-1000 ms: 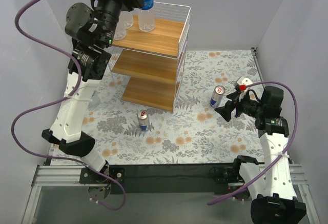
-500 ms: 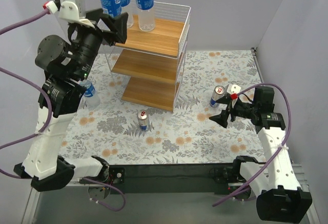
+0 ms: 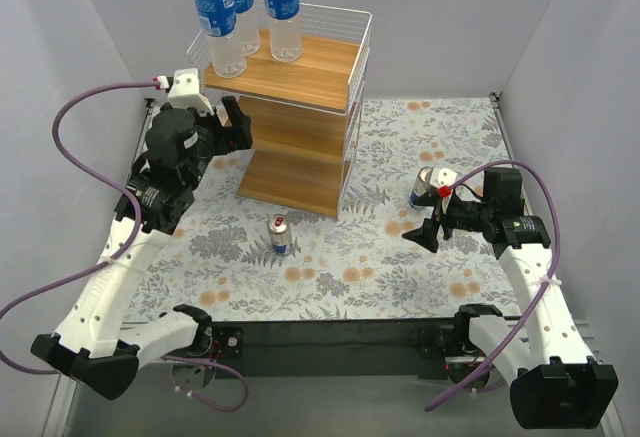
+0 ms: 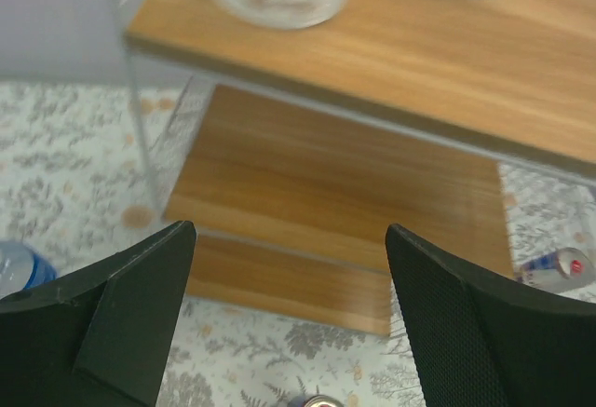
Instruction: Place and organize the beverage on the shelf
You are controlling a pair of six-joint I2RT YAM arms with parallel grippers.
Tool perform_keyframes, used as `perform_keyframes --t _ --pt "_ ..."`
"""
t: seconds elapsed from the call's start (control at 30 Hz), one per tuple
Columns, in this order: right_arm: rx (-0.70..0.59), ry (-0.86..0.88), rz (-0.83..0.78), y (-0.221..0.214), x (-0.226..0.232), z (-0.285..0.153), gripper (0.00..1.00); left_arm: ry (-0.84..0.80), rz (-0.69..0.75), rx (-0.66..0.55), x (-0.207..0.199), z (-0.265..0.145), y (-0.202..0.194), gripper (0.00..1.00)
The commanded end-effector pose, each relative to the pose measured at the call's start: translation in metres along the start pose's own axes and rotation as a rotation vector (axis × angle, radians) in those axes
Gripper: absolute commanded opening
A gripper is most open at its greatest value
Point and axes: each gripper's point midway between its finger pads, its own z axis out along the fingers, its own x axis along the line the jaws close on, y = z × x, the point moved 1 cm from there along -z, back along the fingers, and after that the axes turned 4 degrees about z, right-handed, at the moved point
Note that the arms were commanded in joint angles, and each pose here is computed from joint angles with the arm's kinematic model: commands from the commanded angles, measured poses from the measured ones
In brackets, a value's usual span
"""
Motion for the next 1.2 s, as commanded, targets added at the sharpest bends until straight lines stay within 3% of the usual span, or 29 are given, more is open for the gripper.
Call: perform_keyframes --t 0.0,0.03,0.23,0.5,0.7,0.9,1.17 --pt "-0.007 -0.013 -0.043 0.008 -0.003 -0.002 0.91 0.084 -0.152 0.045 0.037 -0.001 -0.016 0.82" --pt "-0.006 -0.016 -0.044 0.008 -0.003 -0.002 0.91 0.156 -0.180 0.074 0.065 0.002 -0.030 0.82" --pt "0.003 -0.025 -0.041 0.004 -0.002 -0.002 0.91 0.360 -0.312 0.150 0.140 -0.004 -0.073 0.82" --pt "0.004 -0.024 -0.039 0.003 -0.004 -0.001 0.91 0.558 -0.378 0.195 0.193 0.005 -0.114 0.82" --pt "0.006 -0.026 -0.042 0.002 -0.004 -0.001 0.91 0.669 -0.322 0.232 0.228 0.024 -0.125 0.82" --pt "0.007 -0.035 -0.047 -0.001 -0.002 -0.002 0.91 0.673 -0.314 0.301 0.242 0.050 -0.145 0.67" --pt "0.009 -0.044 -0.047 -0.005 0.002 -0.004 0.91 0.684 -0.267 0.298 0.254 0.070 -0.133 0.50"
